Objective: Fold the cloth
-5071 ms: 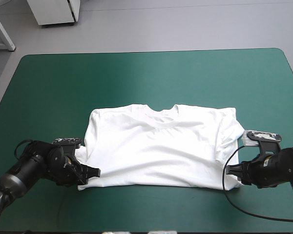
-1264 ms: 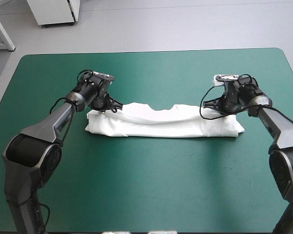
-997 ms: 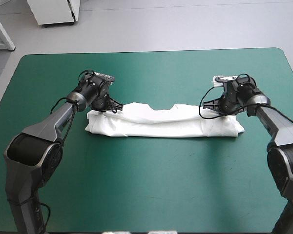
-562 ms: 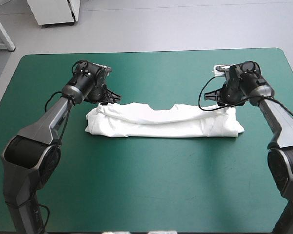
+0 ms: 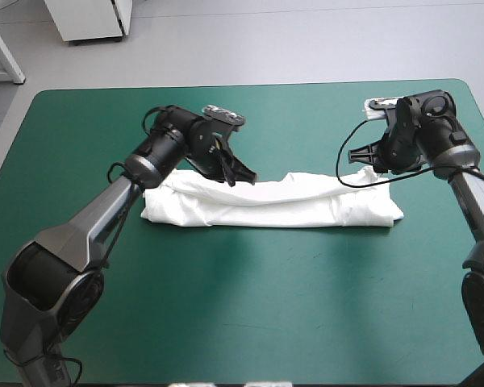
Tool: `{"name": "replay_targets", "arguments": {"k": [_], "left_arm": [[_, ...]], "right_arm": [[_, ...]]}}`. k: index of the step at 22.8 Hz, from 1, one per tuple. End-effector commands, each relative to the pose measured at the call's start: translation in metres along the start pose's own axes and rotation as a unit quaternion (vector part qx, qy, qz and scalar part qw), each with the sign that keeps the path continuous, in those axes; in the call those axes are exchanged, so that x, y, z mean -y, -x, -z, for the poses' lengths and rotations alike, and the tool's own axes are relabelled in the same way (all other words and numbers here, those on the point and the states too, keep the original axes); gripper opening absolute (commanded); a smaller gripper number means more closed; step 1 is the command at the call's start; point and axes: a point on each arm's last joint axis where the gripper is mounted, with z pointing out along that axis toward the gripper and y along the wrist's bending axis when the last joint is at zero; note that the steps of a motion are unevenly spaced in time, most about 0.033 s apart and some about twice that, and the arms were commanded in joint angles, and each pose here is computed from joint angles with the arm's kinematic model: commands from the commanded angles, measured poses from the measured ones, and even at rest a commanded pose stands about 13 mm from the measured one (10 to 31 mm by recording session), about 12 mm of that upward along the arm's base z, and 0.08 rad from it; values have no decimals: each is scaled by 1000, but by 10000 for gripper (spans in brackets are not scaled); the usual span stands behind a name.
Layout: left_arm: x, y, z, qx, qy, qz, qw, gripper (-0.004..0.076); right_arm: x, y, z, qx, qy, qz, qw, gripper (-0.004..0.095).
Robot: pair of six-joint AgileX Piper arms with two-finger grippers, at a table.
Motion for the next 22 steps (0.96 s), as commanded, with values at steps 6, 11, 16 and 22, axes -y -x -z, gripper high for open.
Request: {"name": "replay_targets", "arguments": {"k": [6,11,16,22], "left_arm": [[51,5,-33,1,-34,-46,998,-9],[51,6,-53,-2,-38,-41,998,-9],[53,6,-68,-7,-43,-38,998,-9],[53,-2,-98,-53,-42,-37,997,-9]], "right_arm": [[34,-4,36,32,-7,-44,999,330],[73,-4,33,36,38,-99,994,306],[94,-14,13,20,73,-135,988,307],[88,-36,-23,-19,150,-143,978,307]]}}
